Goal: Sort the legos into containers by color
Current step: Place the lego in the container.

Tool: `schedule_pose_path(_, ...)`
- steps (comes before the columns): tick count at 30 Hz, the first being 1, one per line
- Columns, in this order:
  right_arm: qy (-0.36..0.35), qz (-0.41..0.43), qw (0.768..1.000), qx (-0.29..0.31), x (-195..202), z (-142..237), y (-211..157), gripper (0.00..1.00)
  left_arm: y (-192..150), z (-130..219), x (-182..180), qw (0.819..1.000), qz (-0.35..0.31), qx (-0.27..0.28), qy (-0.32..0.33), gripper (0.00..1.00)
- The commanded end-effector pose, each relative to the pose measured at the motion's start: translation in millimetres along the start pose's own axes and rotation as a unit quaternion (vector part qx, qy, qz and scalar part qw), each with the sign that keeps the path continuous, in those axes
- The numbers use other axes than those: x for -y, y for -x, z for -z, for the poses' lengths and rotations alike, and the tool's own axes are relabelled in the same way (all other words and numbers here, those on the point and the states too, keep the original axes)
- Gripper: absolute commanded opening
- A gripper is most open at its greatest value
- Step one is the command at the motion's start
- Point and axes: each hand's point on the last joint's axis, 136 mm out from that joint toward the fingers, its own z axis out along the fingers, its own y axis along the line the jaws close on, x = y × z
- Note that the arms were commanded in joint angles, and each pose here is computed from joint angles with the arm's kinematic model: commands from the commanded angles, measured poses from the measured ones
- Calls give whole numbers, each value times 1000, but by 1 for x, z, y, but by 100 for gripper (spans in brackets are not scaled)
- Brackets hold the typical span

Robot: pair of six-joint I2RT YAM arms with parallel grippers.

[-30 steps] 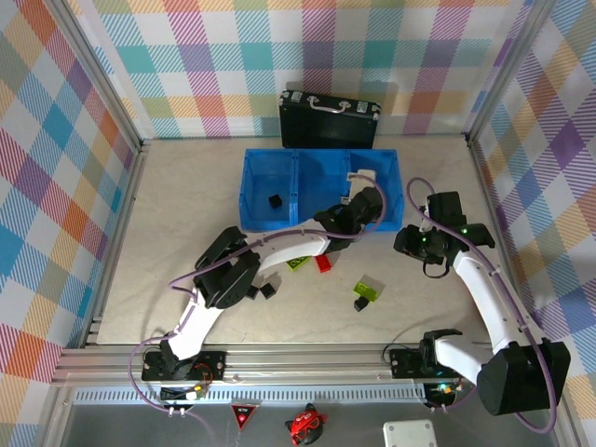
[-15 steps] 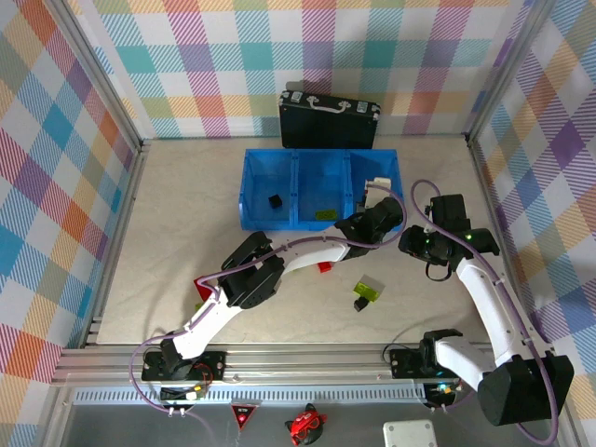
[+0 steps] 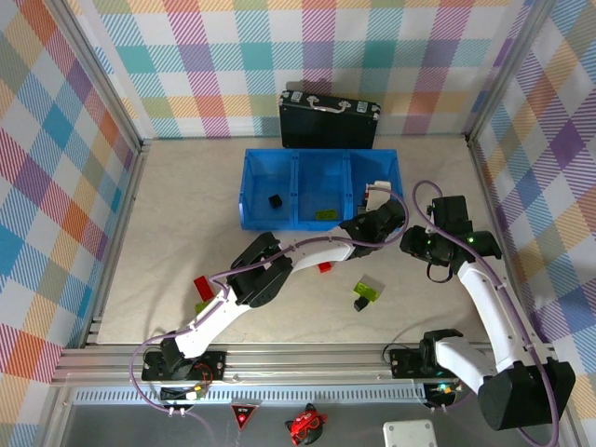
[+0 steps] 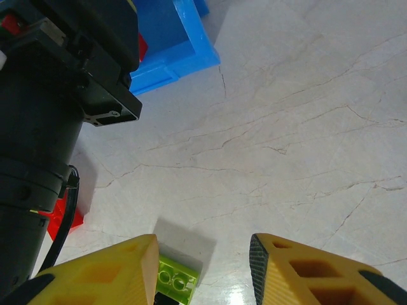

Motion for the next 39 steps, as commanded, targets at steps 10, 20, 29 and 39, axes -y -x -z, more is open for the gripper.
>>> schedule_pose_path(10,-7,-9,1000,-3,5,-1,-4,44,23,2,5,1000,0,11,-10,49)
schedule_pose_path(20,4,-6,1000,-8,1,0,-5,44,49,20,11,999,4,13,-39,49)
schedule_pose_path(29,64,14,998,-25,-20,0,-10,47,57,46,-8,997,32,-41,-59,47)
schedule_pose_path(39,72,9,995,-63,-30,-10,-20,46,38,74,-54,987,13,-149,-53,46)
